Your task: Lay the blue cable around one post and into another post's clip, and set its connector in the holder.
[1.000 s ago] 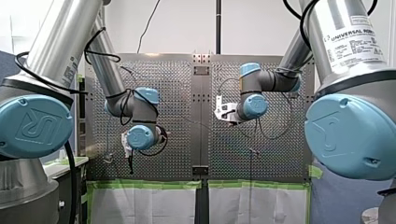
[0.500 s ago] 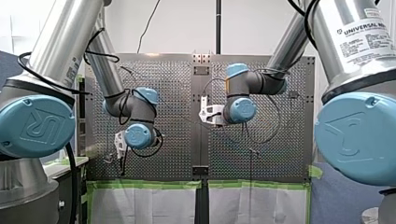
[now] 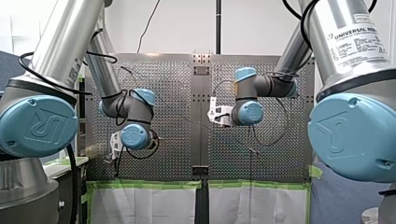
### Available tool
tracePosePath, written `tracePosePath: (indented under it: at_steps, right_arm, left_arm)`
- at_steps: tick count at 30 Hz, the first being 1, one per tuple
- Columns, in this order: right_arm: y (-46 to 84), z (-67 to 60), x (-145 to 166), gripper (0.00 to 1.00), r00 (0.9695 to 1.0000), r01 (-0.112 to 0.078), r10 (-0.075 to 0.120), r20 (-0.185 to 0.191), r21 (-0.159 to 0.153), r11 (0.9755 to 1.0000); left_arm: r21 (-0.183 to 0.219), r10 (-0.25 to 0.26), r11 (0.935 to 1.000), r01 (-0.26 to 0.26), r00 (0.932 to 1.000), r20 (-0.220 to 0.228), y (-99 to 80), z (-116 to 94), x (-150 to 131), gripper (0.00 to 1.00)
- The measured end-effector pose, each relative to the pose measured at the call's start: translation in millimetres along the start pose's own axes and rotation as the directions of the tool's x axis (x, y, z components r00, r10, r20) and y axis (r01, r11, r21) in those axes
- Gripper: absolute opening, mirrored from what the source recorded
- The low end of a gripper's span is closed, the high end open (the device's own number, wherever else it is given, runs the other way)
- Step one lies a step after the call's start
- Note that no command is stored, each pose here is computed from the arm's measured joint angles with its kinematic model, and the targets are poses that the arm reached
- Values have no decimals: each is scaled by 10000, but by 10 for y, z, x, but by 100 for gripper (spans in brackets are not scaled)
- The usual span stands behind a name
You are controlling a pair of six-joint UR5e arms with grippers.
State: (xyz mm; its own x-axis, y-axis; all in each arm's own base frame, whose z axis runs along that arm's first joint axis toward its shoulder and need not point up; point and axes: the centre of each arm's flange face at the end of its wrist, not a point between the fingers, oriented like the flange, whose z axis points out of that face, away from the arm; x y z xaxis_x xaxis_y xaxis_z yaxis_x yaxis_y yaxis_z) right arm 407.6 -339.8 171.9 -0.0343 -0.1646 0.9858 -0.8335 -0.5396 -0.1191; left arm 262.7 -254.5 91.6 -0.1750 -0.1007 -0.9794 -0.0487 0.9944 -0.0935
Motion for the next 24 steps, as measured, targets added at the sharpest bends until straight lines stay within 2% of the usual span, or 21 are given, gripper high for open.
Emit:
tracePosePath:
  at_steps: [2, 5, 8, 11, 18, 24]
  right_arm:
    - [92, 19, -21, 100, 10000, 44, -43, 26, -133, 9999]
    - [155, 27, -47, 100, 9999, 85, -84, 56, -226, 9997]
    - [161, 24, -84, 100, 9999, 133, -131, 96, -211, 9997]
    - [118, 27, -170, 100, 9995, 254, -254, 165, -12, 9997]
    - [52, 54, -344, 100, 9990, 353, -361, 252, 325, 9988]
    - [1, 71, -347, 100, 9992, 363, -372, 142, 600, 9975]
  left_arm:
    - [184, -71, 9998, 69, 9999, 83, -23, 12, -6, 100]
    - [458, -199, 9988, 189, 9996, 216, -62, 31, -19, 100]
    - [755, -336, 9967, 308, 9988, 359, -106, 47, -32, 100]
    - [967, -480, 9944, 426, 9974, 544, -145, 66, -53, 100]
    - [812, -671, 9950, 589, 9925, 1020, -159, 101, -98, 100]
    - [762, -646, 9955, 562, 9916, 1116, -162, 105, -107, 100]
